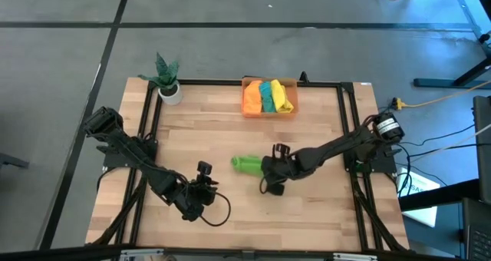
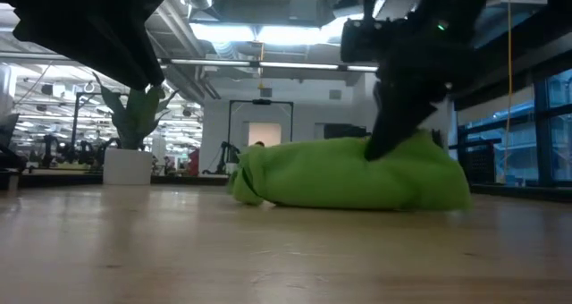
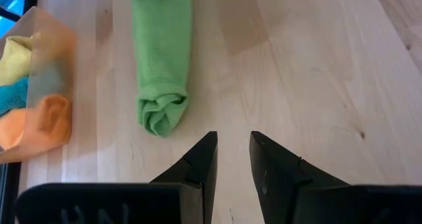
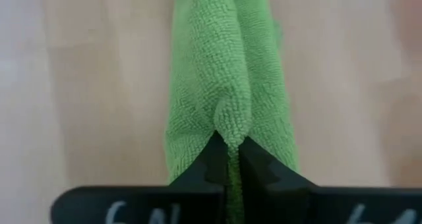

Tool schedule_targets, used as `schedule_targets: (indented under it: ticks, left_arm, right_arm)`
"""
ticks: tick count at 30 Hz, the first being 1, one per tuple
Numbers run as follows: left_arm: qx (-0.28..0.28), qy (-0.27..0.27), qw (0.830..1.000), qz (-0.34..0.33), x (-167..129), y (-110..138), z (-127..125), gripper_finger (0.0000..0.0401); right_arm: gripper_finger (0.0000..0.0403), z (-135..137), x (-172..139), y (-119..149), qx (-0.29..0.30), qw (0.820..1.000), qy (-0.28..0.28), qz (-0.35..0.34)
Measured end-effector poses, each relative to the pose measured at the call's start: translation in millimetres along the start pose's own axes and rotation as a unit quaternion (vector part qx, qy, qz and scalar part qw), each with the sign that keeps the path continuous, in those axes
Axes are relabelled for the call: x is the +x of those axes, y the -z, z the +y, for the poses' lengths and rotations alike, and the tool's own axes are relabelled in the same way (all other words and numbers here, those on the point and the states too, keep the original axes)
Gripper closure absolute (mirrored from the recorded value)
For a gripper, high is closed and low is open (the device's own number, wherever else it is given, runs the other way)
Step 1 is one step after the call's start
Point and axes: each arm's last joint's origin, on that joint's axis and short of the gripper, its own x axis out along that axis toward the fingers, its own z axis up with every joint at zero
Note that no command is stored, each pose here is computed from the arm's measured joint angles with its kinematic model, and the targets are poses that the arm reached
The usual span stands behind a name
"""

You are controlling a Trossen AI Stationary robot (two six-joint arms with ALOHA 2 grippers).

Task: Roll microfiber towels into tight, uniform cylinder then place into a basket
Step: Roll the green microfiber towel

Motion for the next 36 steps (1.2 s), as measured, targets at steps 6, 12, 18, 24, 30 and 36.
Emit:
schedule_targets:
  ticks: [6, 12, 18, 24, 30, 36]
  left_arm:
    - [0.001, 0.000, 1.000, 0.000, -0.3, 0.1, -0.4, 0.0321]
    - [0.006, 0.005, 1.000, -0.004, -3.1, 0.6, -4.1, 0.0321]
    - [0.009, 0.007, 1.000, -0.006, -4.6, 0.9, -6.2, 0.0321]
    - [0.008, 0.007, 1.000, -0.005, -4.4, 0.9, -5.9, 0.0321]
    - [0.008, 0.006, 1.000, -0.005, -4.4, 0.9, -5.9, 0.0321]
    - [0.008, 0.006, 1.000, -0.005, -4.4, 0.9, -5.9, 0.0321]
  right_arm:
    - [0.0392, -12.8, -18.6, -22.2, -0.024, 0.998, 0.052, 0.021]
    - [0.0392, -11.3, -13.2, -24.9, -0.015, 0.999, -0.038, 0.033]
    - [0.0392, -13.2, 10.5, -2.2, 0.027, 0.997, -0.051, 0.041]
    - [0.0392, -7.2, 19.0, 6.2, 0.043, 0.993, -0.109, 0.024]
    - [0.0344, -6.7, 27.8, 22.2, 0.067, 0.990, -0.121, 0.025]
    - [0.0297, -6.0, 29.1, 25.6, 0.067, 0.988, -0.134, 0.027]
